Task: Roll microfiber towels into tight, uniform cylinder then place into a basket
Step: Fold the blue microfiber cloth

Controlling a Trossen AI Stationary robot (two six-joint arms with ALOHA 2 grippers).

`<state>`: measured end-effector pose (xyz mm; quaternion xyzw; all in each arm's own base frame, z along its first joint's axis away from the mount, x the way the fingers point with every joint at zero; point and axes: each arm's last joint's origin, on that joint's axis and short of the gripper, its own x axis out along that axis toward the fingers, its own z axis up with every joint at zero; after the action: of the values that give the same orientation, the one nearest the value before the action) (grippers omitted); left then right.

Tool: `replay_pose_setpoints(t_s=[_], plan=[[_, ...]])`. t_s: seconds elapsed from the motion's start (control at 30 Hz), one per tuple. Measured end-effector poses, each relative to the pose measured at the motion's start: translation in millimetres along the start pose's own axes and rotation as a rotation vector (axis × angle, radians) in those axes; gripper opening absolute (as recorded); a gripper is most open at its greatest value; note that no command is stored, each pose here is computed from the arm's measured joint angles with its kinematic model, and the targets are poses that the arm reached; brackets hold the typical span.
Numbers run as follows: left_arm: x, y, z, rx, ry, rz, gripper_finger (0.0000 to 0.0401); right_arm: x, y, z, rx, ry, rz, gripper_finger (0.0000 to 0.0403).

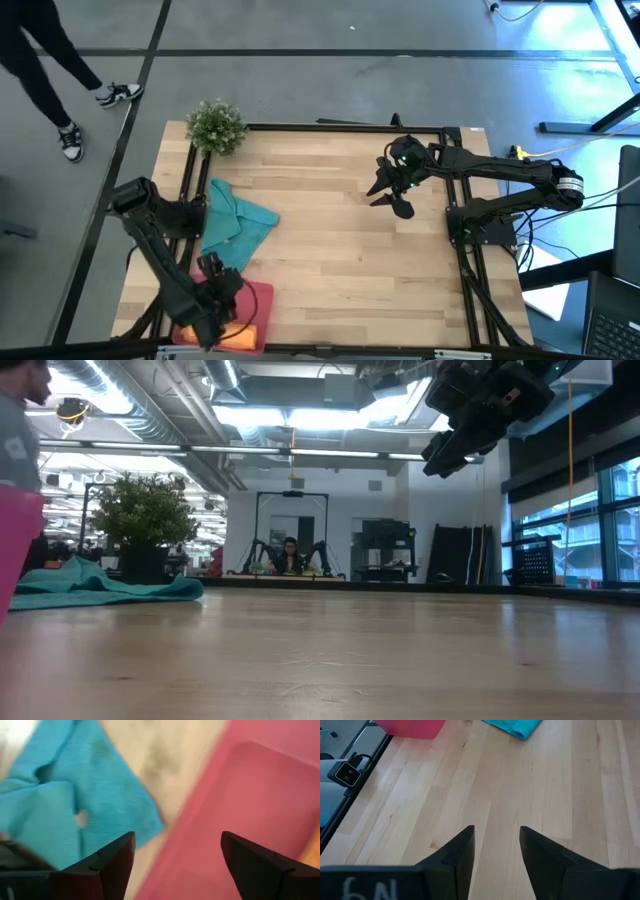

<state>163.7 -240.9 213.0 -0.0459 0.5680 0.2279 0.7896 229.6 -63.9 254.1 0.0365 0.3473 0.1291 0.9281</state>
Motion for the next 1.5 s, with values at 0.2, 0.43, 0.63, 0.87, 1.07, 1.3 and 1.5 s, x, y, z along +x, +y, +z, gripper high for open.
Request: replay_pose_setpoints(t_s=[0.2, 0.43, 0.63, 0.87, 1.07, 1.3, 1.5], plan=[[-3.1, 21.5, 30.2, -0.104, 0.015, 0.025, 0.0282, 0.0, 0.0, 0.0, 0.000, 0.000, 0.000, 0.0157], [-25.0, 60.3, 50.7, -0.200, -0.082, 0.038, 0.0280, 0.0, 0.0, 0.0, 0.000, 0.000, 0.000, 0.0157], [-28.4, 92.2, 48.7, -0.291, -0.159, -0.023, 0.0280, 0.0, 0.0, 0.1, -0.001, -0.001, 0.000, 0.0157], [0.3, 98.2, 29.7, -0.318, -0.196, -0.063, 0.0282, 0.0, -0.7, 0.4, -0.003, -0.001, -0.018, 0.0157], [11.9, 95.2, 19.7, -0.377, -0.196, -0.086, 0.0279, -0.3, -2.2, 6.8, -0.036, -0.060, -0.034, 0.0157], [11.4, 93.5, 14.6, -0.427, -0.197, -0.106, 0.0282, -0.7, -3.2, 11.4, -0.061, -0.103, -0.045, 0.0157], [11.6, 93.5, 14.9, -0.489, -0.195, -0.112, 0.0279, -1.9, -4.7, 19.0, -0.073, -0.175, -0.063, 0.0157]])
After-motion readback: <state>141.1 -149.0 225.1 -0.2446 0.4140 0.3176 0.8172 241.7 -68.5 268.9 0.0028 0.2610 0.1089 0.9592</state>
